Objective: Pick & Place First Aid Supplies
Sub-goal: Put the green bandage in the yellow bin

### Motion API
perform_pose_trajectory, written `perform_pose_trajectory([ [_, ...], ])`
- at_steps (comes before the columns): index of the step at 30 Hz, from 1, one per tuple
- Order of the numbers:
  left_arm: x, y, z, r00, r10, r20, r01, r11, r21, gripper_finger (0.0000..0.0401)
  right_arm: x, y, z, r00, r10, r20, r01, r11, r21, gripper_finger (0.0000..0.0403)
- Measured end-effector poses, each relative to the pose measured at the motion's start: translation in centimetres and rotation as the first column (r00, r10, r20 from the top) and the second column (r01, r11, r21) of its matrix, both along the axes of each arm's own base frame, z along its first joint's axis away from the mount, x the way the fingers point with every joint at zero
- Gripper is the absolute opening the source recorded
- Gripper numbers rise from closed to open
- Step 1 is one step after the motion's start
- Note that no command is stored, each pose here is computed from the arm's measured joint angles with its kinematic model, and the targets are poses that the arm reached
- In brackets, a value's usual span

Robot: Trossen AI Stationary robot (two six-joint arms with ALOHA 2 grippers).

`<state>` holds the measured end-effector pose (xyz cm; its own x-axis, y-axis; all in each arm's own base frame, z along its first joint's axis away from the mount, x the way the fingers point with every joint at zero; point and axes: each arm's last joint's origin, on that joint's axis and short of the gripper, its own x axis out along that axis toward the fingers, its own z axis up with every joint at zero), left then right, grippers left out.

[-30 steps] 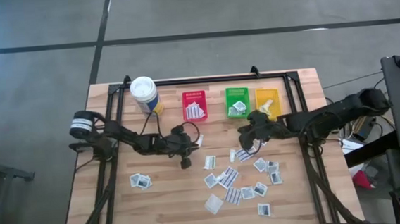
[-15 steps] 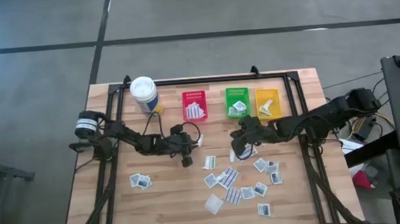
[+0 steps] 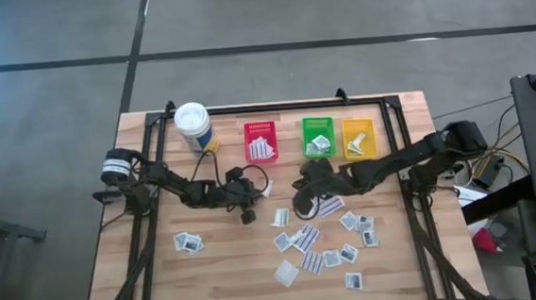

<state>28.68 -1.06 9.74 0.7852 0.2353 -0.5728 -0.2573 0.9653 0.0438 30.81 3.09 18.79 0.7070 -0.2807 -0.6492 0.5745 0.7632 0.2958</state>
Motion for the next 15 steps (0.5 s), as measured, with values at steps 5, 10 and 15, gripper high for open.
perform_pose_trajectory([
  [5, -0.4, 0.0, -0.4, 1.000, -0.011, -0.018, 0.011, 1.000, -0.008, 0.0064, 1.2, 0.4, -0.6, 1.000, 0.022, -0.023, -0.021, 1.000, 0.013, 0.0043],
  [10, -0.6, -0.1, -0.3, 1.000, -0.021, -0.004, 0.021, 1.000, -0.002, 0.0064, 2.2, 0.5, -1.3, 0.999, 0.026, -0.043, -0.025, 1.000, 0.016, 0.0043],
  [15, -0.2, -0.2, 0.4, 0.997, -0.048, 0.067, 0.047, 0.999, 0.008, 0.0064, 2.5, 0.7, -1.4, 0.998, 0.041, -0.047, -0.039, 0.999, 0.032, 0.0043],
])
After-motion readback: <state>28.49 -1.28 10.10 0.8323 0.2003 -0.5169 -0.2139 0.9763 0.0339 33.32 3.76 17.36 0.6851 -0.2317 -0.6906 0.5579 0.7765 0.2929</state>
